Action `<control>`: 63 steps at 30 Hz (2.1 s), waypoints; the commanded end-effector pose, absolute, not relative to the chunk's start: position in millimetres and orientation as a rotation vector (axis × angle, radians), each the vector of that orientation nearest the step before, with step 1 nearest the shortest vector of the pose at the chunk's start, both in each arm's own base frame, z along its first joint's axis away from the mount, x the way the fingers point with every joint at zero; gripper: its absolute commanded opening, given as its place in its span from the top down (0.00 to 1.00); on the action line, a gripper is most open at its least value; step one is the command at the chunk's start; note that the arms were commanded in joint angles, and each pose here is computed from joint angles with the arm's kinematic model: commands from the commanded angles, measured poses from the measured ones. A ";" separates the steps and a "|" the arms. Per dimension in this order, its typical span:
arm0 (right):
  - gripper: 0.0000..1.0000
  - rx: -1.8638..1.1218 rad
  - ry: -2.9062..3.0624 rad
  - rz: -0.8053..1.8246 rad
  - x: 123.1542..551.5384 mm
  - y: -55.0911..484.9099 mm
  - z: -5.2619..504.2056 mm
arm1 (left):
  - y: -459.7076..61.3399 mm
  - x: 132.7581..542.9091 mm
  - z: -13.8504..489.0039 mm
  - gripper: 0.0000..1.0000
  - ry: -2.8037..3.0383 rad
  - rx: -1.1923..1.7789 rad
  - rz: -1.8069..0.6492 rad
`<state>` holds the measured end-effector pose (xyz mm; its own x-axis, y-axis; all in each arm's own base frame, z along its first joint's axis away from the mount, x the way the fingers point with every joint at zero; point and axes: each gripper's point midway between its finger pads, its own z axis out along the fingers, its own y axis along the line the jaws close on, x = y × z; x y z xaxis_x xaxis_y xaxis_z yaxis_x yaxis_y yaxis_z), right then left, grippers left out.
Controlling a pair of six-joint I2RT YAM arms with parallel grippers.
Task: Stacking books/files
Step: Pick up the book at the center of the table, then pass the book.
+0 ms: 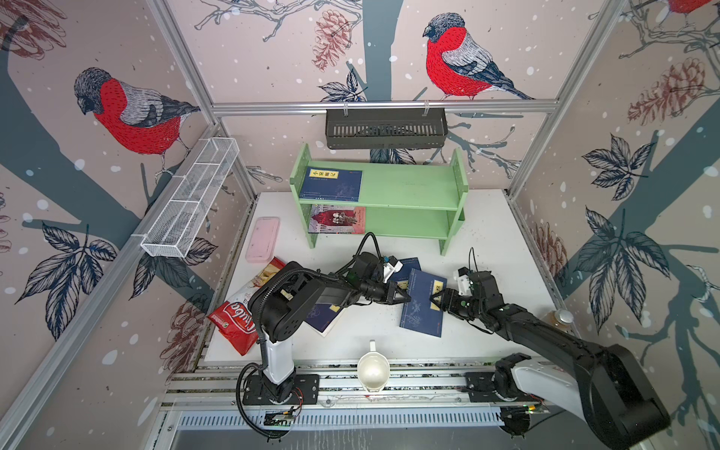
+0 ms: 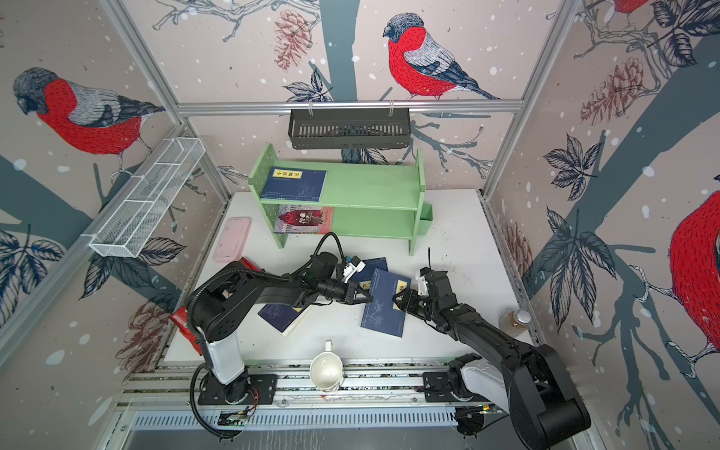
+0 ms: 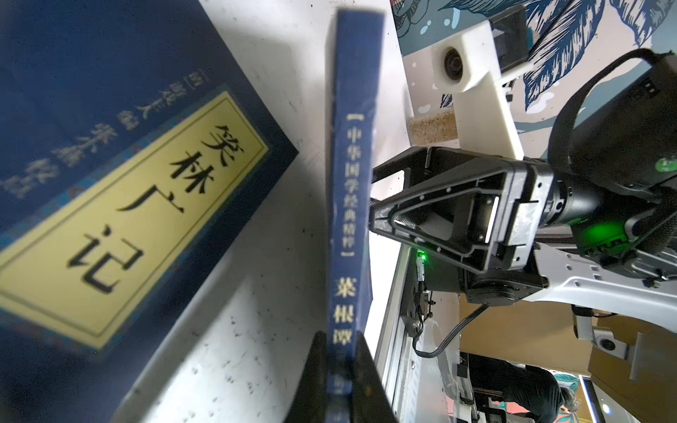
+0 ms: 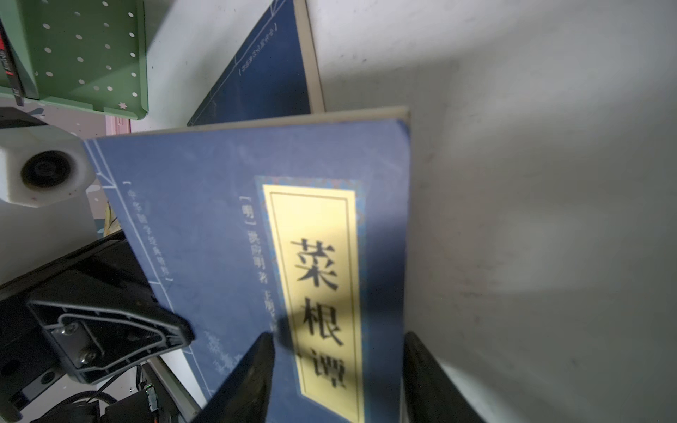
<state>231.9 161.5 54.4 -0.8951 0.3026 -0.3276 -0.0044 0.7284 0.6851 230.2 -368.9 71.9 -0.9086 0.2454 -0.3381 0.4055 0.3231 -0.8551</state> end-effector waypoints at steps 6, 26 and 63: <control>0.26 0.250 2.269 0.939 253.0 140.6 128.2 | -364.0 225.8 116.5 1.00 2.270 0.845 -1.526; 0.19 0.151 1.540 1.009 230.3 111.0 395.1 | -340.7 243.1 355.2 1.00 1.772 0.962 -1.455; 0.17 -0.332 1.410 1.556 289.2 370.6 455.3 | -133.6 373.1 524.6 1.00 1.308 0.037 -1.583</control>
